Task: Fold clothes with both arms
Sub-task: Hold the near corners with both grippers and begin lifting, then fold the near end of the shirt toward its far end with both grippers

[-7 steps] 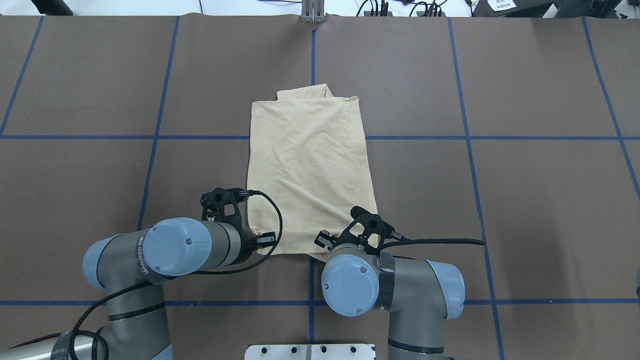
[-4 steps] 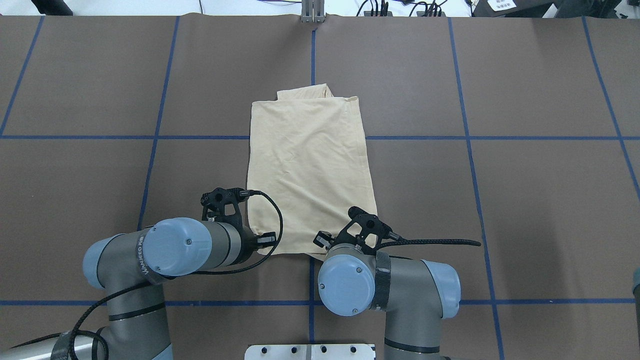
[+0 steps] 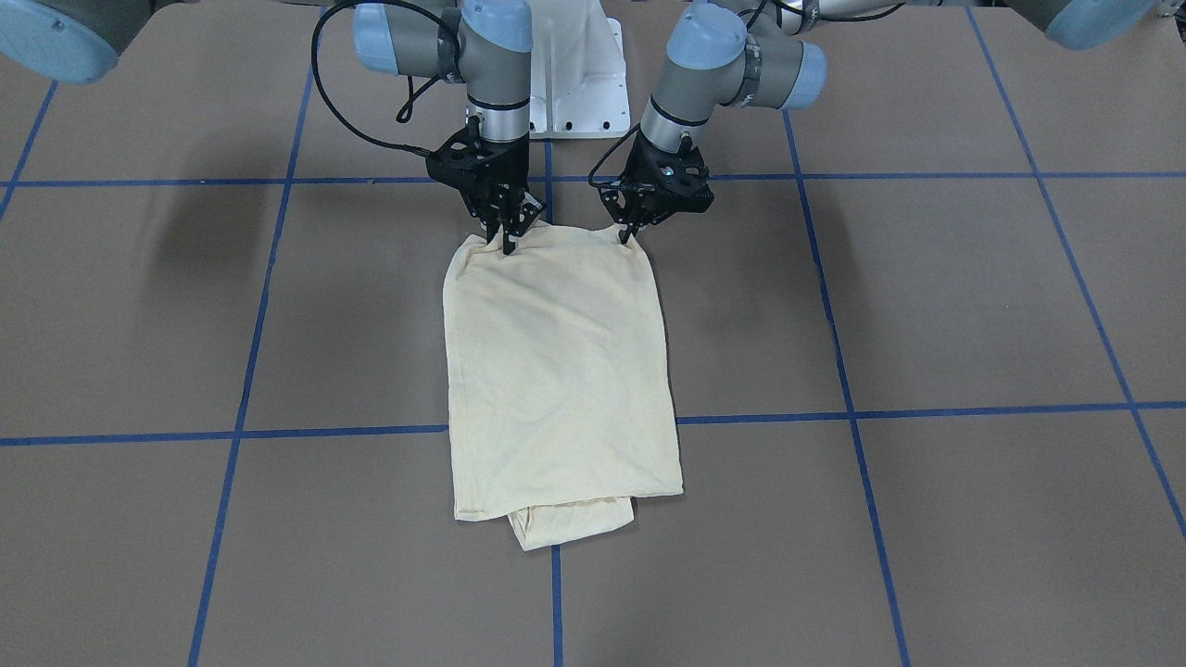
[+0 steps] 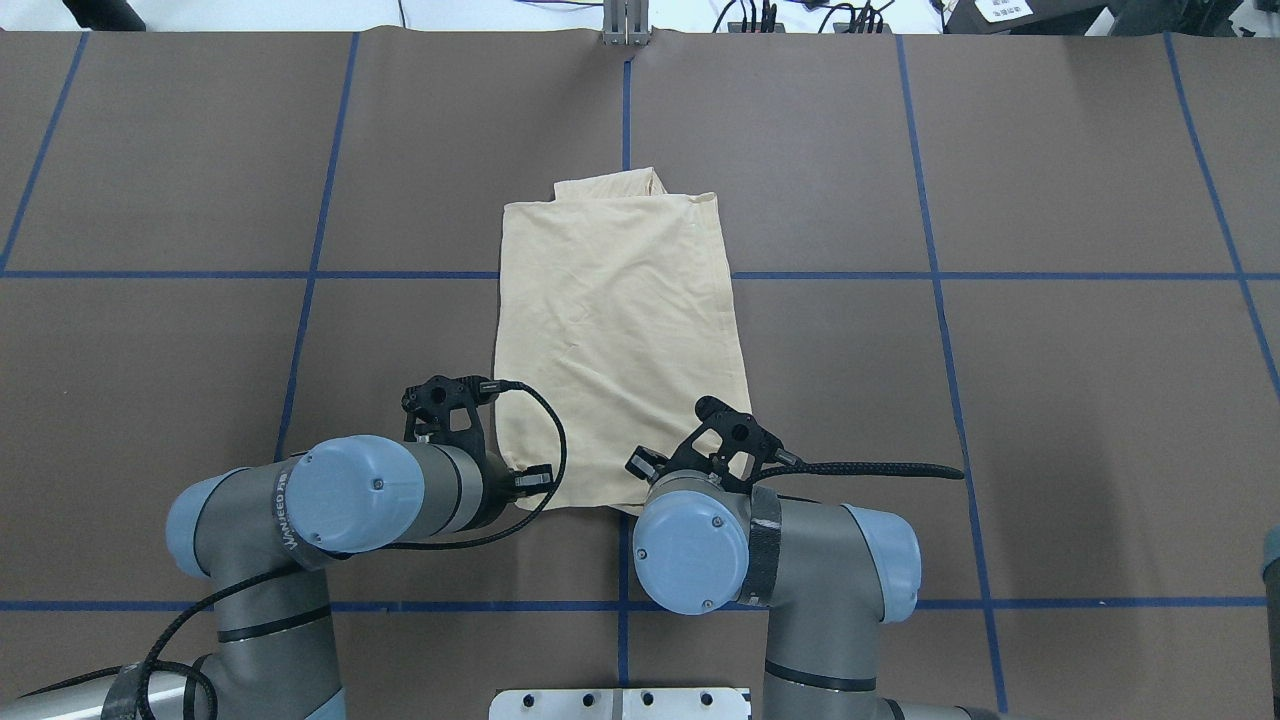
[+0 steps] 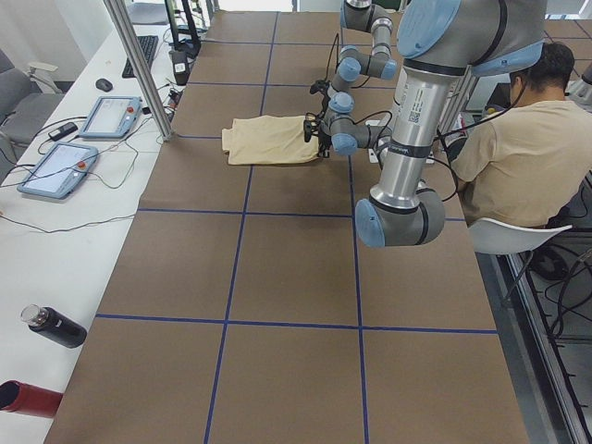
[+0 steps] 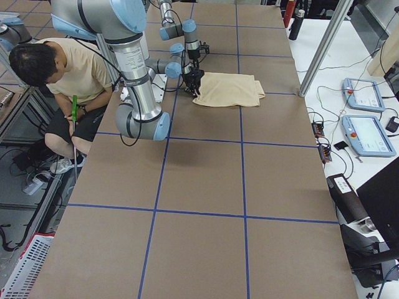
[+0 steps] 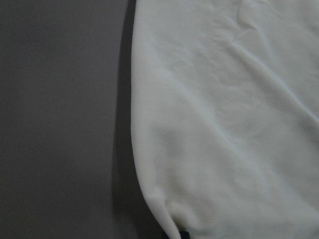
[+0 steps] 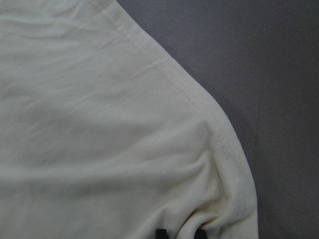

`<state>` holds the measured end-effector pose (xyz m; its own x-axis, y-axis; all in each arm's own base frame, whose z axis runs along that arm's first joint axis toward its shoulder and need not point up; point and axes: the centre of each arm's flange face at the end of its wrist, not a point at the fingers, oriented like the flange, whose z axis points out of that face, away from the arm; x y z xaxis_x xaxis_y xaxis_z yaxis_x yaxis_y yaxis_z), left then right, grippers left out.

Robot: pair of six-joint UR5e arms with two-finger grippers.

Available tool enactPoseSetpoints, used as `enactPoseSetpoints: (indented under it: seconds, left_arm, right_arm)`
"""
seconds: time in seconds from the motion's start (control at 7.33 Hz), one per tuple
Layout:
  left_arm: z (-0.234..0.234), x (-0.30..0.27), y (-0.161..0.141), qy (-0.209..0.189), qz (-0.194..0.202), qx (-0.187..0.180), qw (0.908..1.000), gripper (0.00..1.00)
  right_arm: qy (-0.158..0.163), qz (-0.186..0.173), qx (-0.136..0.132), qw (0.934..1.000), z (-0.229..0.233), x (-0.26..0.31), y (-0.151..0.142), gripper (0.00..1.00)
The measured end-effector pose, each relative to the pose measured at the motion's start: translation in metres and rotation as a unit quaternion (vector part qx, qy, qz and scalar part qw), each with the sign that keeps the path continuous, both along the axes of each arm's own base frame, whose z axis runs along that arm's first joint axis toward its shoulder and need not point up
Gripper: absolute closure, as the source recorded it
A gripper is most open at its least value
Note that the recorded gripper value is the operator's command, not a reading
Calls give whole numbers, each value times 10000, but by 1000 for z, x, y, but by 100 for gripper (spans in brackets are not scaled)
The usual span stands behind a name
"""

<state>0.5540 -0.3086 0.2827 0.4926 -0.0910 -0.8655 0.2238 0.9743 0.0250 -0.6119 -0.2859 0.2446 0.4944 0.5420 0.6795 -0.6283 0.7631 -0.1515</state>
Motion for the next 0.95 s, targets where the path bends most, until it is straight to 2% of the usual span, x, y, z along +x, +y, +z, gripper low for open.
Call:
enactPoseSetpoints:
  seconds: [0.41,0.68,0.82,0.95]
  left_arm:
    - [-1,0,0,10,4,2,10000,100]
    - [-13,-9,3,142,16,38,9999,100]
    - [-28,-21,8,315,34,83,9995,100]
    - [-46,-34,20,522,100,133,9985,100]
  right_arm:
    - [26,8,1,10000,-2,4,-1,100]
    - [-108,-26,39,9999,-13,21,4,100]
    - [-174,-99,49,9998,-21,35,17,100]
    - [-227,-253,85,9994,-33,51,43,100]
